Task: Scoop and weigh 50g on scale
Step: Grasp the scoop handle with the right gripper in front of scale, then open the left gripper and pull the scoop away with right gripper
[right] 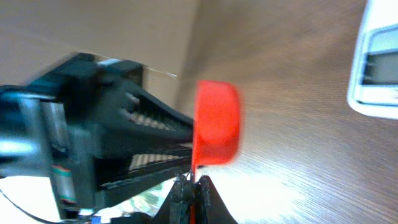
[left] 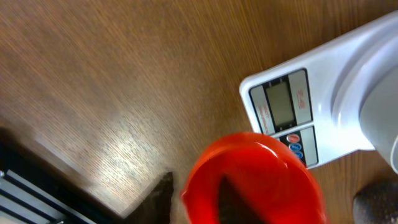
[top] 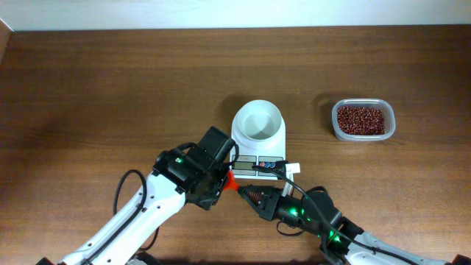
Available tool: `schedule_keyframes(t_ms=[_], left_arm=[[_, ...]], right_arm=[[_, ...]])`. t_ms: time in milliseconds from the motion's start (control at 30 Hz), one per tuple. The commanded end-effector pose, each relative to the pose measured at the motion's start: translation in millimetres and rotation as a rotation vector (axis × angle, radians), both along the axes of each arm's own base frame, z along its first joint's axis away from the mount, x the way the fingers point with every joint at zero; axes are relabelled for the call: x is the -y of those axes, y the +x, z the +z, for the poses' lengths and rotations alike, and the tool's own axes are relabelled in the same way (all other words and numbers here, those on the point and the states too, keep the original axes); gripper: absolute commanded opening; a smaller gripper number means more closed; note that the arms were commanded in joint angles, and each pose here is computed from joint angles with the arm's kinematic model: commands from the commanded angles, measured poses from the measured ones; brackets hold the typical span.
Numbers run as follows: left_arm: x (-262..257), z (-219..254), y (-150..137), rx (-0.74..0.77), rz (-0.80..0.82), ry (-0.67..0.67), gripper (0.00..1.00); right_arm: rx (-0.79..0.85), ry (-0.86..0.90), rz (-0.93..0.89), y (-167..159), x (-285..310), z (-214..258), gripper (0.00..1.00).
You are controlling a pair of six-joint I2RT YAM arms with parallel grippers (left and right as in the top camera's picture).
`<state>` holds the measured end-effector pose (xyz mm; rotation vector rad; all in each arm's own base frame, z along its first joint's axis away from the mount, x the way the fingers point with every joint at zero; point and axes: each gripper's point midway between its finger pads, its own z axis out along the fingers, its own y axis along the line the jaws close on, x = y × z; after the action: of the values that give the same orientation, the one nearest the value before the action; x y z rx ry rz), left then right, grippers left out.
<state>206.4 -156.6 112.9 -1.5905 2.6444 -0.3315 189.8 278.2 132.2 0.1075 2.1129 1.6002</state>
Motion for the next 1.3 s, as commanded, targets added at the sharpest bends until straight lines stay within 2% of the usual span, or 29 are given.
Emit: schedule_keyframes(t_ms=[0,100,467,700,767,1100,1167,1267], left_arm=[[-1.6,1.9,-0.6,-0.003,0.006,0.016,0.41],[-2.3,1.6,-1.5,-0.007,0.006,0.019,0.44],[-11.3,0.3,-2.9,-0.007,0.013,0.065,0.51],[-14.9,0.4,-0.2,0.009,0.018,0.085,0.62],[-14.8,0.5,0.3,0.01,0.019,0.084,0.61],[-14.2,0.6,0.8,0.012,0.019,0.081,0.62],[-14.2,0.6,0.9,0.012,0.019,0.082,0.63],[-13.1,0.9,2.4,0.018,0.019,0.077,0.62]], right_arm=[[-0.002,-0.061,0.025,-3.9,-0.3,-12.3,0.04],[0.068,-0.102,0.043,-3.9,0.2,-14.0,0.04],[0.104,-0.194,0.038,1.6,25.7,-19.5,0.04],[0.103,-0.23,0.035,-11.3,48.6,-10.9,0.04],[0.063,-0.255,-0.004,-13.7,66.3,-14.2,0.04],[0.141,-0.131,0.019,-17.3,77.3,22.3,0.04],[0.213,-0.183,0.046,-18.6,78.3,18.2,0.04],[0.211,-0.271,0.049,-19.7,84.4,-0.5,0.04]])
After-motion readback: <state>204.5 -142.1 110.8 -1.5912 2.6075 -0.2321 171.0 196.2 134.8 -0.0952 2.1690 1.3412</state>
